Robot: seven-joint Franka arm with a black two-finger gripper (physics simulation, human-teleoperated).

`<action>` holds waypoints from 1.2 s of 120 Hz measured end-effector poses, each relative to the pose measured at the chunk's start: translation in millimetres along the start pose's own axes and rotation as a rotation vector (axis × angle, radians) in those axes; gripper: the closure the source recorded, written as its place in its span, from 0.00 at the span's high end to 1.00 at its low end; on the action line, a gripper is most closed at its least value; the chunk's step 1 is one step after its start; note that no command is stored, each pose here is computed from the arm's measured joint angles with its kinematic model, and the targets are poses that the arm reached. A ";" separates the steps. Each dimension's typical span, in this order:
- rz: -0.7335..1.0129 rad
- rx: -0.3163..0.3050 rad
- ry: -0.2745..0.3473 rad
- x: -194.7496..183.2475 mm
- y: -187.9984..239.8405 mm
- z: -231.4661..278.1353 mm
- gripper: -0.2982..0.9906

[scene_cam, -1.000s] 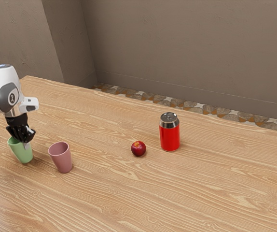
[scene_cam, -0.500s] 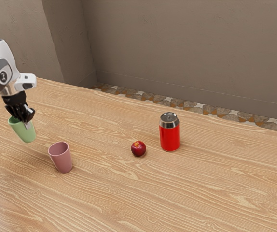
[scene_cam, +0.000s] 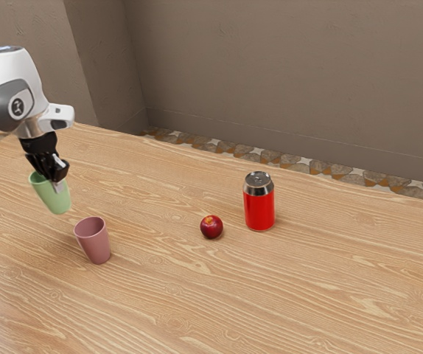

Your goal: Place the left cup onto the right cup

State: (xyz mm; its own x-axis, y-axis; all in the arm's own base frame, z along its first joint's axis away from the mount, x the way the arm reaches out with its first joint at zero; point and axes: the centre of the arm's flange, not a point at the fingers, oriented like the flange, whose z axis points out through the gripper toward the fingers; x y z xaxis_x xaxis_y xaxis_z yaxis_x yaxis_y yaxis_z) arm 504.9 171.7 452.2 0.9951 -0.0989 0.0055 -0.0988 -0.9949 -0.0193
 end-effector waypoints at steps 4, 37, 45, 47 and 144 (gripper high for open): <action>0.010 0.000 -0.001 1.5 4.8 -0.9 0.16; 0.062 -0.004 0.003 -1.1 32.7 -13.3 0.16; 0.074 -0.007 -0.001 -1.9 40.0 -14.5 0.16; 0.078 -0.008 -0.003 -2.1 42.1 -13.7 0.16; 0.135 -0.015 -0.077 16.0 75.5 23.5 0.16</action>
State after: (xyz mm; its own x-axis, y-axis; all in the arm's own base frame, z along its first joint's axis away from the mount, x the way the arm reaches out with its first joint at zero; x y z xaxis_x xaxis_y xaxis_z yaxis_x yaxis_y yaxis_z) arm 513.5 95.4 427.3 0.9703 -0.2307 -0.0732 -0.2313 -0.9729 0.0005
